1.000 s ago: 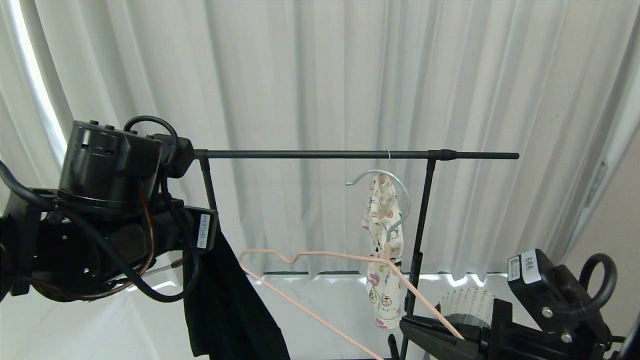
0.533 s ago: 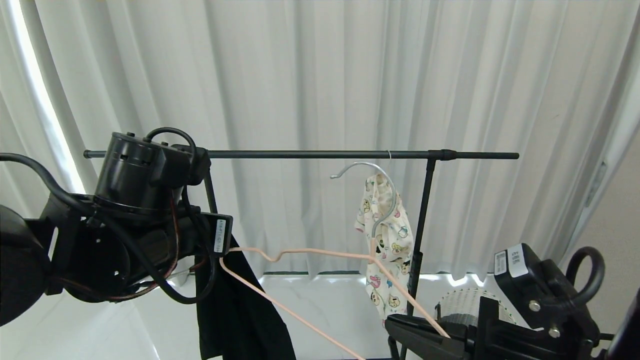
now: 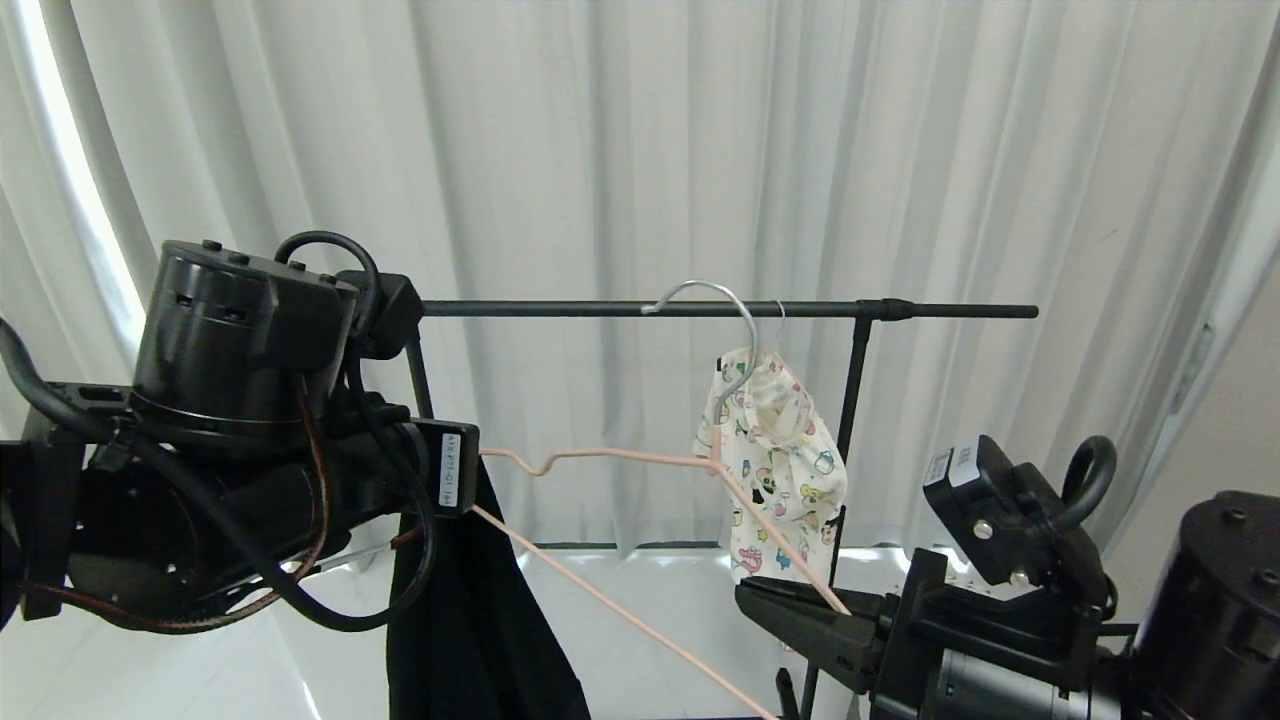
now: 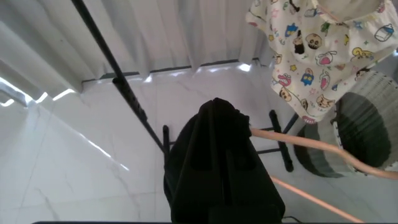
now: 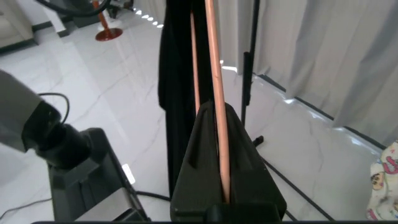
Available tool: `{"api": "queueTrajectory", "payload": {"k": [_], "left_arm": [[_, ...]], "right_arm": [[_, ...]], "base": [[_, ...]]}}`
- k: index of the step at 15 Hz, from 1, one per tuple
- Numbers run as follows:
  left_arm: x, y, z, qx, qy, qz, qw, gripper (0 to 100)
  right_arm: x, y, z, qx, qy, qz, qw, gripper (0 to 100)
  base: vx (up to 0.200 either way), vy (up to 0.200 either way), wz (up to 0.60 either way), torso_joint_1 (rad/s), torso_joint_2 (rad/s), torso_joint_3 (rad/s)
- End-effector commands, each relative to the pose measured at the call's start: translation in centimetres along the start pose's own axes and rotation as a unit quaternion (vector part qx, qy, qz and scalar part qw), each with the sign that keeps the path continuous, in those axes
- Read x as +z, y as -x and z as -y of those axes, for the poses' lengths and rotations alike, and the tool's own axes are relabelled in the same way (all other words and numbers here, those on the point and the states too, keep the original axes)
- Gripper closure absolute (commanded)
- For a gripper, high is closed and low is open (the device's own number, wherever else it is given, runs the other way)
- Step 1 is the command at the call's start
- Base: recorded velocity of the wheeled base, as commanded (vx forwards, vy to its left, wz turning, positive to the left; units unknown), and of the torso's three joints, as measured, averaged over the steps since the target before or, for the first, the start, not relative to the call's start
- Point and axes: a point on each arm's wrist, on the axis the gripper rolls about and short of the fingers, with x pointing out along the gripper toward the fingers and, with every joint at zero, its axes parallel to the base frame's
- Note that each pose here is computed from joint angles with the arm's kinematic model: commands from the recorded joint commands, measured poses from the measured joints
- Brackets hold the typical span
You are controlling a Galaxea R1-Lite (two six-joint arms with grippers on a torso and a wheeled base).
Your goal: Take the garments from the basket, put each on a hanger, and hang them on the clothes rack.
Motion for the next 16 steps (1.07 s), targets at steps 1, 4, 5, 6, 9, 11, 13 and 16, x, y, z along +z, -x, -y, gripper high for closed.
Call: {"api": "queueTrajectory", "payload": {"k": [1,4,5,6,9,11,13,16], "left_arm": [[0.1,0.4,0.0,-0.004,-0.001,0.005,1.0000,100],[0.0,0.7,0.5,-0.016,-0.007,0.006,0.9998,100],[0.0,0.6,0.4,-0.013,-0.017,0.005,0.9998,100],[0.0,0.3,-0.1,-0.002,-0.018,0.002,0.9998,100],[0.0,0.2,-0.6,0.008,-0.016,0.002,0.9998,100],[0.0,0.2,-0.1,-0.002,-0.022,0.001,0.9998,100],[-0.1,0.4,0.3,-0.010,-0.026,0.002,0.9996,100],[0.0,0.9,1.0,-0.027,-0.033,0.010,0.9990,100]], "right_arm": [[-0.2,-0.1,-0.2,0.006,0.002,-0.004,1.0000,100],[-0.4,-0.3,-0.3,0.014,0.002,-0.012,0.9998,100],[-0.8,-0.1,-0.2,0.014,0.002,-0.021,0.9997,100],[-1.2,0.3,-0.1,0.012,0.001,-0.027,0.9996,100],[-1.2,1.2,-0.1,0.013,0.002,-0.023,0.9996,100],[-0.8,1.0,-0.2,0.015,0.002,-0.015,0.9998,100],[-0.1,0.7,-0.4,0.018,0.002,-0.002,0.9998,100],[-0.3,0.4,-0.8,0.035,0.003,-0.010,0.9993,100]], "base": [[0.000,0.000,0.00,0.000,0.00,0.000],[0.000,0.000,0.00,0.000,0.00,0.000],[0.000,0.000,0.00,0.000,0.00,0.000],[0.000,0.000,0.00,0.000,0.00,0.000],[0.000,0.000,0.00,0.000,0.00,0.000],[0.000,0.000,0.00,0.000,0.00,0.000],[0.000,0.000,0.00,0.000,0.00,0.000],[0.000,0.000,0.00,0.000,0.00,0.000]]}}
